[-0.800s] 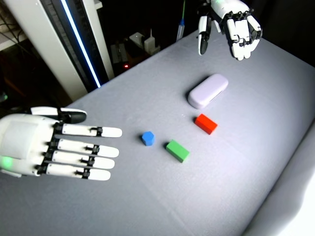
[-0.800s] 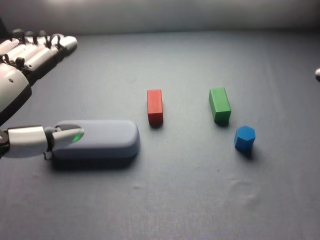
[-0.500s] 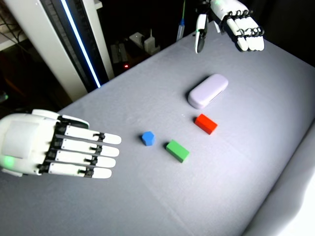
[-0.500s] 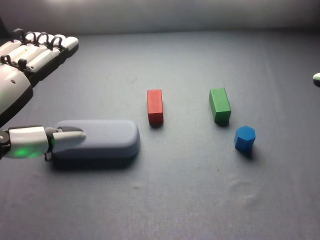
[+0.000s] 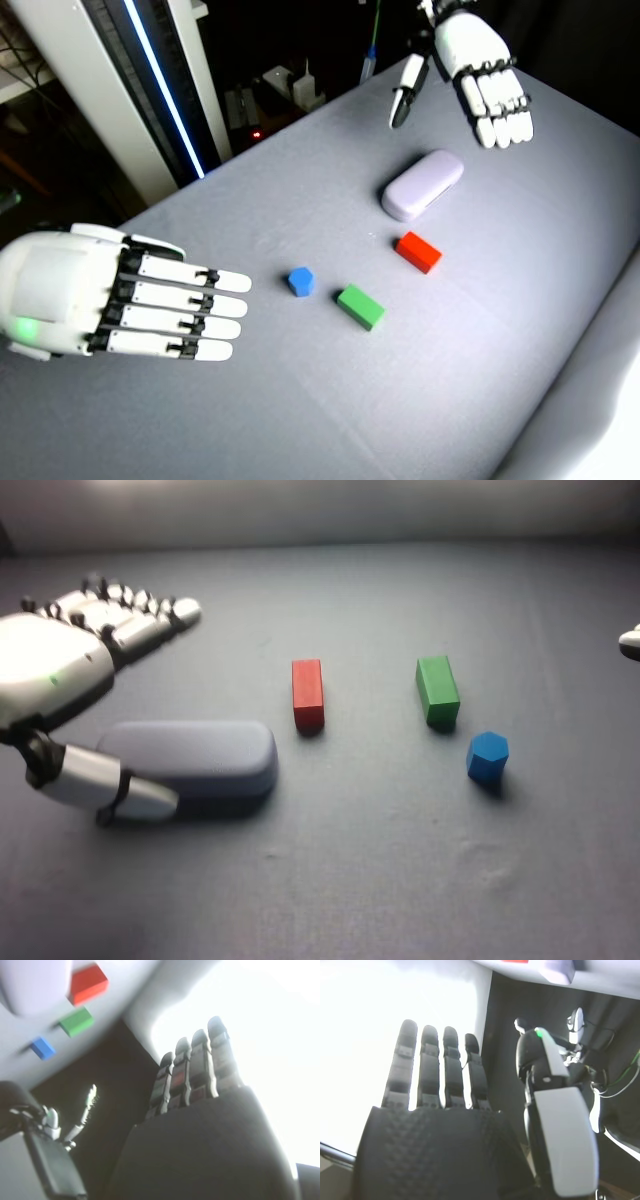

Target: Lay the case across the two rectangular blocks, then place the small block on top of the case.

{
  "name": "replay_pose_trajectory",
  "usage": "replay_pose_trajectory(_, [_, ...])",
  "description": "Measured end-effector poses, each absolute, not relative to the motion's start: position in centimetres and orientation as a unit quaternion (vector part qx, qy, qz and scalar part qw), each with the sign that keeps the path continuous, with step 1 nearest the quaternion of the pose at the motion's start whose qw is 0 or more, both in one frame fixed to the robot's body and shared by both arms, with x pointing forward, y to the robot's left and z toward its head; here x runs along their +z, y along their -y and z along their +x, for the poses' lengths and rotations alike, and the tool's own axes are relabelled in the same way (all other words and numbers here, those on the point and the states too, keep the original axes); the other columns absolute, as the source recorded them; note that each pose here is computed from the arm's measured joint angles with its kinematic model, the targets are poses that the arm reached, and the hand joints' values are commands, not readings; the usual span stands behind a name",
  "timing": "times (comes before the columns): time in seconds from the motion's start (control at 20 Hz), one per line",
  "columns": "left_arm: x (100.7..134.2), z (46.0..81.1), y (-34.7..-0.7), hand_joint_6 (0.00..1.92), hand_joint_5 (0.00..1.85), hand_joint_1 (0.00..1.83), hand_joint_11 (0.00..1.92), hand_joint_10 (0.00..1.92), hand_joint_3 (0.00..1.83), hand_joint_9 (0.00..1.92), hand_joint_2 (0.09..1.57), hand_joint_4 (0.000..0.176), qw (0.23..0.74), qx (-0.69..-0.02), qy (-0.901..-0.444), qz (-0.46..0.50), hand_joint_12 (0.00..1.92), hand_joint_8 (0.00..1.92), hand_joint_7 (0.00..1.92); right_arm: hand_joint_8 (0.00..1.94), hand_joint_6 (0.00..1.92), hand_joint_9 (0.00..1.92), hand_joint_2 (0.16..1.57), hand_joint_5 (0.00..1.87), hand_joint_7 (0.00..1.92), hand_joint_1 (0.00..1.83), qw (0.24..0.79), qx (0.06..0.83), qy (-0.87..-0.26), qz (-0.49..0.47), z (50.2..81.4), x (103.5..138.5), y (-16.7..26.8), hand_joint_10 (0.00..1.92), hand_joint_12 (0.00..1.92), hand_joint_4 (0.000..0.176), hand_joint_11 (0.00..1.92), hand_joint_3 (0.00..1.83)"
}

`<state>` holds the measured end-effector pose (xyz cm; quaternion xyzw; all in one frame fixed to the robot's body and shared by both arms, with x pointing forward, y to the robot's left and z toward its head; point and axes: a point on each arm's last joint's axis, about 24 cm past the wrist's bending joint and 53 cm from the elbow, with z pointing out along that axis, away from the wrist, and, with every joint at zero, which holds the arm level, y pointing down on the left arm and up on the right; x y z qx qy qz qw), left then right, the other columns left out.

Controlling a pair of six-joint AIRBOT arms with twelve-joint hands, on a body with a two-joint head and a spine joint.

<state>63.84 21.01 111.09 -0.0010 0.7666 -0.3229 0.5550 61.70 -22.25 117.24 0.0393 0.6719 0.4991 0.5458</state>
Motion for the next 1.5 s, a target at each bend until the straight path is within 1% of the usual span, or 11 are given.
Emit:
replay_pose_trajectory(0.05, [110.4, 64.2, -20.5, 0.01, 0.04, 0.76, 0.00, 0.00, 0.00, 0.16, 0.74, 0.086, 0.548, -0.315, -0.774, 0.010, 0.28, 0.01, 0.17, 0.00, 0.00, 0.22, 1.30, 0.28, 0.26, 0.69, 0.545, 0.496, -0.674, 0.043, 61.8, 117.1, 22.4, 0.00, 0.32, 0.000, 0.11, 0.00])
replay_pose_trajectory(0.15, [109.4, 65.0, -20.1, 0.01, 0.09, 0.78, 0.04, 0.00, 0.00, 0.31, 0.75, 0.039, 0.542, -0.299, -0.785, 0.022, 0.54, 0.01, 0.23, 0.00, 0.00, 0.22, 1.30, 0.29, 0.26, 0.73, 0.544, 0.500, -0.673, 0.038, 61.7, 117.2, 22.1, 0.00, 0.33, 0.000, 0.11, 0.00])
replay_pose_trajectory(0.4, [106.2, 66.3, -20.0, 0.00, 0.08, 0.75, 0.04, 0.00, 0.00, 0.35, 0.79, 0.052, 0.510, -0.263, -0.818, 0.034, 0.95, 0.00, 0.25, 0.00, 0.00, 0.20, 1.31, 0.30, 0.25, 0.75, 0.543, 0.498, -0.675, 0.038, 61.8, 116.9, 22.1, 0.00, 0.34, 0.000, 0.09, 0.00])
replay_pose_trajectory(0.6, [104.7, 67.0, -19.4, 0.00, 0.19, 0.87, 0.26, 0.02, 0.00, 0.52, 0.81, 0.028, 0.498, -0.246, -0.830, 0.047, 1.05, 0.01, 0.40, 0.00, 0.00, 0.21, 1.31, 0.31, 0.25, 0.76, 0.537, 0.500, -0.678, 0.038, 61.7, 116.6, 21.8, 0.00, 0.41, 0.000, 0.06, 0.00])
replay_pose_trajectory(0.65, [104.2, 66.9, -19.4, 0.01, 0.30, 0.97, 0.38, 0.04, 0.00, 0.65, 0.81, 0.000, 0.493, -0.244, -0.834, 0.044, 1.10, 0.01, 0.49, 0.00, 0.00, 0.22, 1.30, 0.31, 0.25, 0.75, 0.538, 0.500, -0.678, 0.039, 61.7, 116.6, 21.9, 0.00, 0.42, 0.000, 0.07, 0.00])
replay_pose_trajectory(0.7, [103.7, 66.9, -19.5, 0.02, 0.49, 1.02, 0.45, 0.13, 0.01, 0.88, 0.88, 0.000, 0.487, -0.238, -0.839, 0.046, 1.28, 0.04, 0.70, 0.00, 0.00, 0.21, 1.31, 0.31, 0.25, 0.76, 0.538, 0.500, -0.677, 0.041, 61.8, 116.6, 22.0, 0.00, 0.42, 0.000, 0.06, 0.00])
replay_pose_trajectory(0.75, [103.7, 66.9, -19.6, 0.51, 1.03, 1.16, 0.72, 0.19, 0.02, 1.14, 0.99, 0.000, 0.486, -0.238, -0.840, 0.043, 1.23, 0.06, 1.03, 0.00, 0.00, 0.20, 1.32, 0.31, 0.24, 0.78, 0.538, 0.500, -0.677, 0.042, 61.8, 116.6, 22.0, 0.00, 0.46, 0.000, 0.03, 0.00])
replay_pose_trajectory(0.85, [104.0, 67.1, -19.5, 0.52, 1.20, 1.27, 0.98, 0.25, 0.00, 1.35, 1.02, 0.000, 0.492, -0.242, -0.835, 0.039, 1.15, 0.65, 1.21, 0.00, 0.00, 0.20, 1.32, 0.31, 0.25, 0.79, 0.537, 0.502, -0.677, 0.041, 61.7, 116.6, 21.9, 0.00, 0.48, 0.000, 0.03, 0.00])
replay_pose_trajectory(1.1, [107.5, 65.9, -18.8, 0.64, 1.09, 1.28, 0.93, 0.48, 0.00, 1.25, 1.06, 0.000, 0.514, -0.284, -0.809, 0.026, 1.22, 0.91, 1.14, 0.00, 0.00, 0.21, 1.31, 0.31, 0.25, 0.82, 0.535, 0.502, -0.678, 0.042, 61.7, 116.5, 21.9, 0.00, 0.55, 0.000, 0.01, 0.00])
replay_pose_trajectory(1.2, [110.8, 65.8, -18.7, 0.45, 1.14, 1.28, 0.90, 1.04, 0.01, 1.09, 1.07, 0.000, 0.548, -0.314, -0.775, 0.020, 1.56, 1.12, 1.06, 0.00, 0.00, 0.21, 1.31, 0.31, 0.24, 0.80, 0.534, 0.504, -0.678, 0.042, 61.7, 116.4, 21.7, 0.00, 0.56, 0.000, 0.02, 0.00])
replay_pose_trajectory(1.5, [116.9, 67.1, -16.5, 0.69, 1.04, 1.29, 0.80, 0.64, 0.00, 1.10, 1.06, 0.000, 0.607, -0.396, -0.689, -0.004, 1.29, 0.89, 1.16, 0.00, 0.00, 0.21, 1.32, 0.30, 0.23, 0.77, 0.532, 0.505, -0.678, 0.045, 61.8, 116.1, 21.6, 0.00, 0.57, 0.000, 0.00, 0.00])
